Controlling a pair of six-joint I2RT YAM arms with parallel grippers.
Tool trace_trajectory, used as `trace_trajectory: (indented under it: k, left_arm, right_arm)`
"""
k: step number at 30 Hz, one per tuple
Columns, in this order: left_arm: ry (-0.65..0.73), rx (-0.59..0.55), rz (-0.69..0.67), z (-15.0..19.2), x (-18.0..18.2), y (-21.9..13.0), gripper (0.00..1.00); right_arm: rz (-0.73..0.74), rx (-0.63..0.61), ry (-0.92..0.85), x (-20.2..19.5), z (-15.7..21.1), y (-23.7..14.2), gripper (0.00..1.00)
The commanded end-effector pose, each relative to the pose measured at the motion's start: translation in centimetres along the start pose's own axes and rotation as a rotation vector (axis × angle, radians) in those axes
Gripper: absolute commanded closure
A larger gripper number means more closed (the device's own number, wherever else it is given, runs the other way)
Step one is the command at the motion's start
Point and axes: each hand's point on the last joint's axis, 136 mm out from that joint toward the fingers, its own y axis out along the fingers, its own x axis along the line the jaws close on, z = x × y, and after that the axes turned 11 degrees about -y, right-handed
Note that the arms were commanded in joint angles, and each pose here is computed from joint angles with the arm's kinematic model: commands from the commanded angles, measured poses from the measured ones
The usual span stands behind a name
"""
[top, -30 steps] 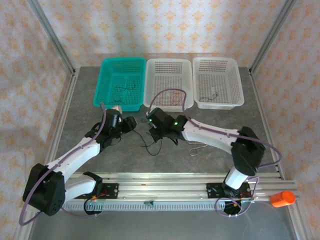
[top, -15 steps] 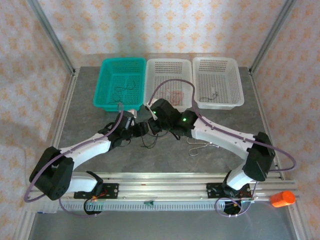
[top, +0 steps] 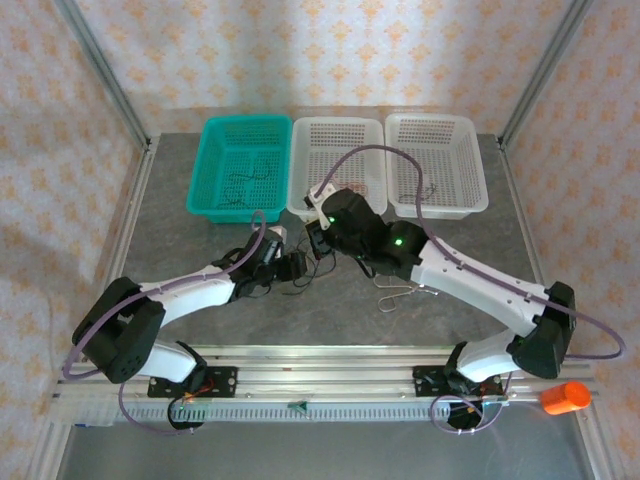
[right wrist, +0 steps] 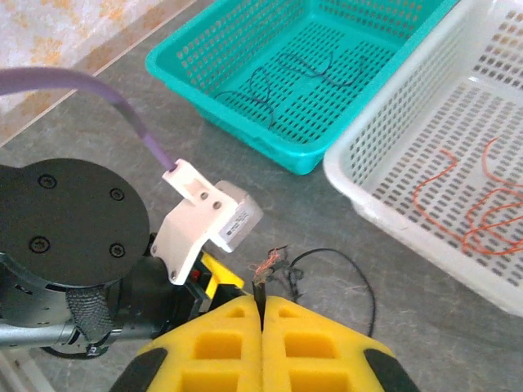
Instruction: Untangle the cables
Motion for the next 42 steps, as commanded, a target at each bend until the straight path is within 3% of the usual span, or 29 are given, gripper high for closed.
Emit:
trace_trajectory:
  k: [1, 6, 12, 16, 20, 25, 32, 42]
  left_arm:
    - [0.019, -0.058, 0.003, -1.1, -0.4, -0.5, 0.42]
    - [0.050, -0.165, 0.023, -3.8, -2.2, -3.4, 0.42]
    - [0.106, -0.299, 0.036, -6.8, -4.0, -8.2, 0.37]
    - [0.160, -0.343, 0.144, -7.7, -6.4, -11.1, 0.32]
    - [0.260, -0.281, 0.337, -6.7, -10.5, -12.7, 0.33]
    - [0.331, -0.161, 0.442, -4.9, -12.9, -12.1, 0.38]
    - [0.359, -0.078, 0.581, -3.0, -15.5, -12.6, 0.39]
    - [0.395, -0.075, 0.498, -1.3, -16.4, -11.1, 0.39]
  right_arm:
    - [0.092, -0.062, -0.014, -2.0, -2.1, -1.7, 1.00]
    - [0.111, -0.041, -0.004, -3.5, -1.7, -2.2, 1.00]
    - [0.026, -0.034, 0.009, -4.1, -1.9, -2.8, 1.00]
    - [0.009, -0.007, -0.001, -4.2, -1.3, -2.5, 1.00]
    - [-0.019, -0.015, 0.045, -4.7, -1.4, -2.1, 1.00]
    - [-0.071, -0.030, 0.102, -5.1, -1.7, -1.6, 1.00]
    - [-0.108, -0.009, 0.187, -6.1, -1.2, -0.7, 1.00]
    - [-0.195, 0.002, 0.261, -5.4, -0.7, 1.2, 1.00]
